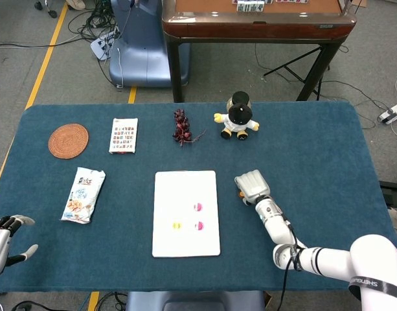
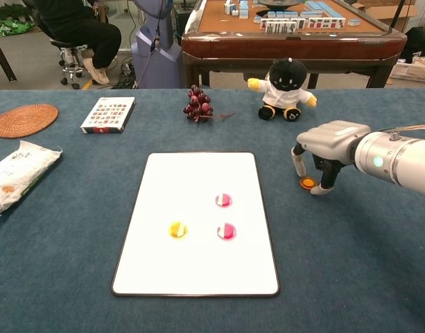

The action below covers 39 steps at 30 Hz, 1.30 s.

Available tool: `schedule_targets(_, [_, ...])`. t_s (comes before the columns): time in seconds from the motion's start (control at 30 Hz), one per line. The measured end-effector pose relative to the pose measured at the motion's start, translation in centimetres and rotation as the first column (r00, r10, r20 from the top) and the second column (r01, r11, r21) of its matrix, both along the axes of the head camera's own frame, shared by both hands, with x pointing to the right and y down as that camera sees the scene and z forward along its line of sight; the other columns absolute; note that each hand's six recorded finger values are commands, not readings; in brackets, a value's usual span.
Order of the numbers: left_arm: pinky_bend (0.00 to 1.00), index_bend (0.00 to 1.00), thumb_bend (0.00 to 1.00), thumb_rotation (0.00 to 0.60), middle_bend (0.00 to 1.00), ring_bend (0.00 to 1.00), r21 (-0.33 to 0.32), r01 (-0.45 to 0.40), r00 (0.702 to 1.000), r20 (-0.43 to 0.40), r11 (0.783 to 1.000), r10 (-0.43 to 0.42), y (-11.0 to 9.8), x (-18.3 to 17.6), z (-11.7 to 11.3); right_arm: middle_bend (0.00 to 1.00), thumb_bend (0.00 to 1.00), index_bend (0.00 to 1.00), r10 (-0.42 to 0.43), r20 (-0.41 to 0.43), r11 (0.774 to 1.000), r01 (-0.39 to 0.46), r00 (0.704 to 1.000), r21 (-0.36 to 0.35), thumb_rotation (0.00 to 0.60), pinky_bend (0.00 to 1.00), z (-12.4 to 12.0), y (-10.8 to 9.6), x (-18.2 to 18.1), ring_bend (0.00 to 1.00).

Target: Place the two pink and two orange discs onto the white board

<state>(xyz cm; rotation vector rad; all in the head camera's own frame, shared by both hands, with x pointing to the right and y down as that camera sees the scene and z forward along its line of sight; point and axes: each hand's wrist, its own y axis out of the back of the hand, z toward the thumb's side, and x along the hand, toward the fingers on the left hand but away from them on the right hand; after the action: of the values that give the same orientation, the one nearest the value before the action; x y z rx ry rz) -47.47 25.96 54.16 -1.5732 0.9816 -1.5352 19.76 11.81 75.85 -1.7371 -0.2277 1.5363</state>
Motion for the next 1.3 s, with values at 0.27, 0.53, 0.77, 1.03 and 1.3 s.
schedule_targets(0.27, [0.49,0.5,0.16,0.6,0.41,0.34,-0.001,0.001,1.0,0.0,1.0,-0.001,0.0,0.0,0.0,1.0,0.23,0.47,-0.003,-0.003,1.0,0.003,1.0,-0.003,0.6,1.0,0.1,0.1,0.0,1.0])
schedule_targets(0.53, [0.49,0.5,0.16,0.6,0.41,0.34,0.0,0.004,1.0,0.0,1.0,-0.004,0.0,-0.1,0.0,1.0,0.24,0.48,-0.002,0.001,1.0,0.002,1.0,-0.001,0.6,1.0,0.0,0.0,-0.1,1.0])
schedule_targets(0.77, [0.49,0.5,0.16,0.6,0.41,0.34,0.0,0.001,1.0,0.002,1.0,-0.001,0.0,-0.1,0.0,1.0,0.24,0.48,-0.012,0.036,1.0,0.012,0.999,0.023,0.6,1.0,-1.6,-0.3,-1.0,1.0])
schedule_targets(1.03, [0.49,0.5,0.16,0.6,0.41,0.34,0.004,-0.011,1.0,-0.003,1.0,0.011,0.1,0.3,-0.2,1.0,0.24,0.48,-0.059,0.081,0.996,0.054,0.995,0.064,0.6,1.0,-4.0,-1.3,-4.2,1.0])
schedule_targets(1.3, [0.49,0.5,0.16,0.6,0.47,0.34,0.019,0.002,1.0,-0.015,1.0,-0.002,0.1,0.2,-1.0,1.0,0.24,0.49,-0.111,0.102,0.993,0.106,0.989,0.059,0.6,1.0,-3.6,-1.1,-8.6,1.0])
